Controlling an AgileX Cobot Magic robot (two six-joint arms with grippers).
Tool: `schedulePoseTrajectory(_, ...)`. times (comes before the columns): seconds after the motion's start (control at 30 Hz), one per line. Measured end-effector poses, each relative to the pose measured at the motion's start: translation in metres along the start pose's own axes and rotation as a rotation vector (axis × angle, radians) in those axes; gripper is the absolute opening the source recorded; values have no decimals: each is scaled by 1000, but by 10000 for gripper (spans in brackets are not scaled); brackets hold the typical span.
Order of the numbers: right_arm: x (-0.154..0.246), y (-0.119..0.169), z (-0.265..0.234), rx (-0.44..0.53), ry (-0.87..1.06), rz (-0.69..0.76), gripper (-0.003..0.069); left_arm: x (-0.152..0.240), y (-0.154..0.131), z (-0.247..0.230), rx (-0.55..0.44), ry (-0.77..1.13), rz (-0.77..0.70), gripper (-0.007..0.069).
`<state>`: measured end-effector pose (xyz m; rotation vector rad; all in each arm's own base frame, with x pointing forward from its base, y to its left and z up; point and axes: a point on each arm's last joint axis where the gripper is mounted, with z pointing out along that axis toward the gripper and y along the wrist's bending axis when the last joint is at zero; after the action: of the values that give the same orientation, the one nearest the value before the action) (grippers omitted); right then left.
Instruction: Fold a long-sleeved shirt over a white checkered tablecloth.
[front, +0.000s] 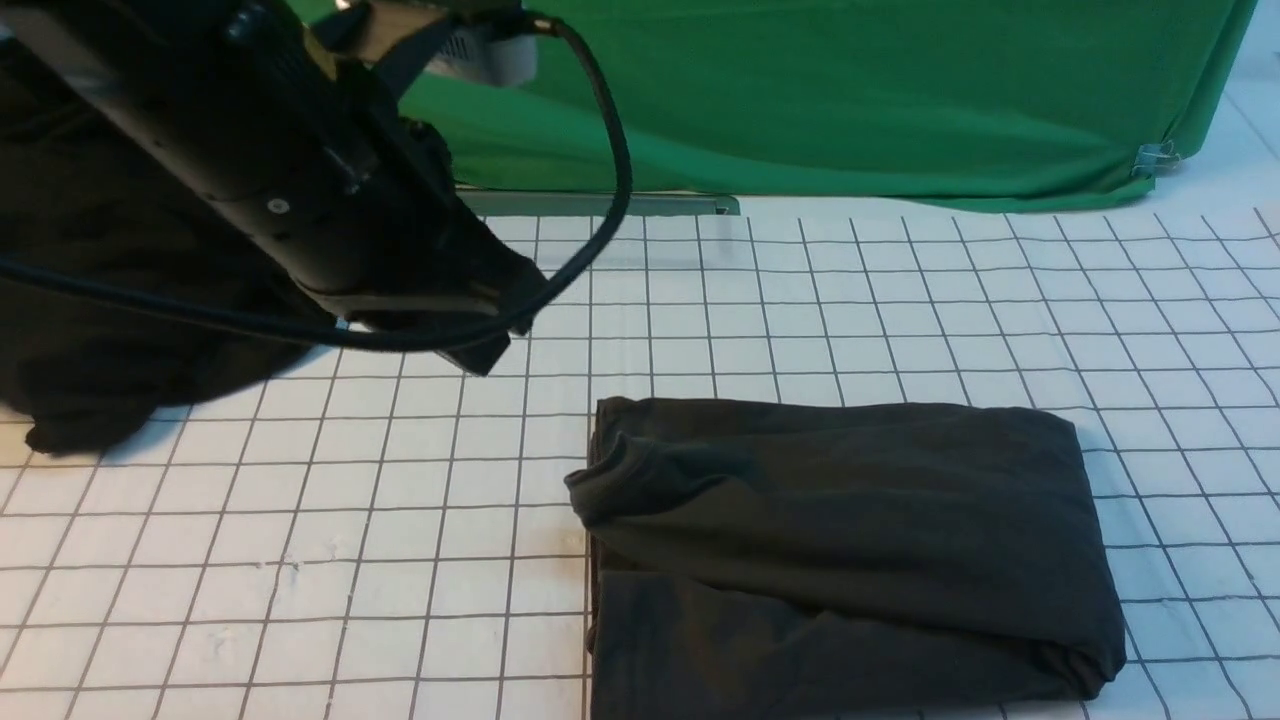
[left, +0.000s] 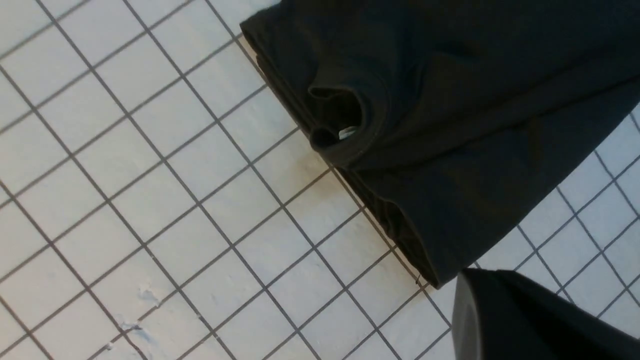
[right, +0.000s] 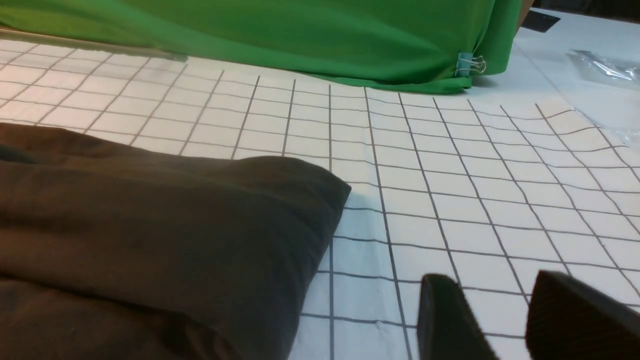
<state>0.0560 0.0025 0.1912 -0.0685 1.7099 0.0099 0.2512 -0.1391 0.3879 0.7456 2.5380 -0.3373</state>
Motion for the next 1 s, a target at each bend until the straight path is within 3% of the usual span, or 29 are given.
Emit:
schedulePoseTrajectory(0.33, 0, 0, 0, 0, 0, 0, 239, 40, -19, -104, -22, -280, 45, 0)
schedulePoseTrajectory(0.4, 0, 0, 0, 0, 0, 0, 239, 67, -28, -143, -29, -401, 54, 0)
schedulePoseTrajectory(0.57, 0, 0, 0, 0, 0, 0, 239, 123, -40, -187, -21, -642, 59, 0)
schedulePoseTrajectory(0.73, 0, 0, 0, 0, 1, 0, 239, 179, -46, -188, 10, -887, 54, 0)
schedulePoseTrajectory(1.0, 0, 0, 0, 0, 1, 0, 241, 223, -31, -119, 44, -1225, -84, 0)
